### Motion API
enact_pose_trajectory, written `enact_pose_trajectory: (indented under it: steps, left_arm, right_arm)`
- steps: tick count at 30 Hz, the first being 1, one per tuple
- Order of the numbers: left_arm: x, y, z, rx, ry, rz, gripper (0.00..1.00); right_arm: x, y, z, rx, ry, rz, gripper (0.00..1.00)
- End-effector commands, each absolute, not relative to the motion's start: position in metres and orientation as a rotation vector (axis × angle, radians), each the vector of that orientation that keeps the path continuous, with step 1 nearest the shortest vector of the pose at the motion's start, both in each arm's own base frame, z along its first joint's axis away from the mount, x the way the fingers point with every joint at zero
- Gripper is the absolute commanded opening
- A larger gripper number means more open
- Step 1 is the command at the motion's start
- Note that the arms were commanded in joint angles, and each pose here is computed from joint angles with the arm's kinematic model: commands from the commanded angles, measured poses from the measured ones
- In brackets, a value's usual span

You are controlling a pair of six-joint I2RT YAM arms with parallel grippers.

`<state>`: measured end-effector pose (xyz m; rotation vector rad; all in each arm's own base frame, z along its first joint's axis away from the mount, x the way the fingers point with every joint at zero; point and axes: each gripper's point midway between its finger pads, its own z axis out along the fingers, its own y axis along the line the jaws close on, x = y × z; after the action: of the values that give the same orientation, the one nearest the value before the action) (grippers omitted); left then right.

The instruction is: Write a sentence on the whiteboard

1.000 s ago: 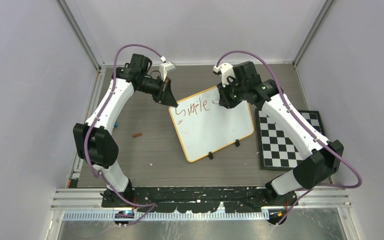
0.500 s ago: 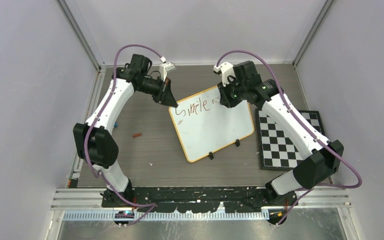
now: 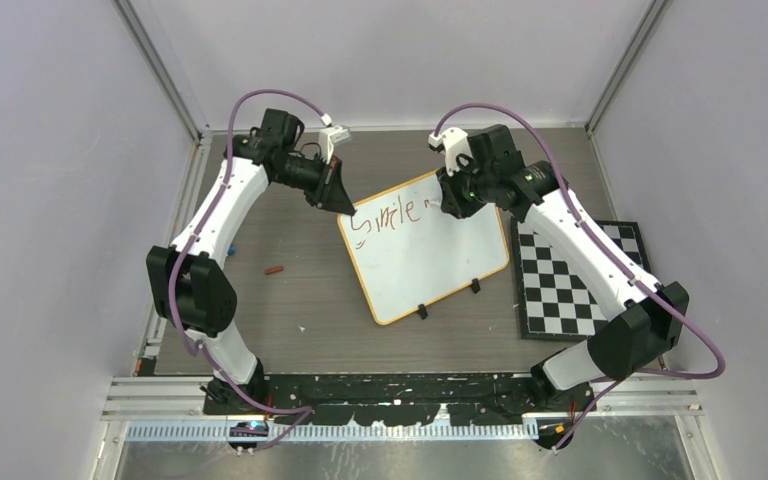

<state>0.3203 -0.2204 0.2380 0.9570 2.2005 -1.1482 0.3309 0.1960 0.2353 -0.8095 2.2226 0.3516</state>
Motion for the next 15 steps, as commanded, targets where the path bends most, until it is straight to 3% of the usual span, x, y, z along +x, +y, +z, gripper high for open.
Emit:
enact_pose_trajectory:
  steps: [1, 15]
  left_arm:
    - [0.319, -0.221, 0.236, 0.997, 2.183, -1.105, 0.00]
    - [0.318, -0.221, 0.237, 1.000, 2.178, -1.103, 0.00]
  right_arm:
    - [0.334, 0.196, 0.248, -0.791, 2.182, 0.356, 0.00]
    - [0.323, 0.193, 0.243, -0.796, 2.195, 0.355, 0.00]
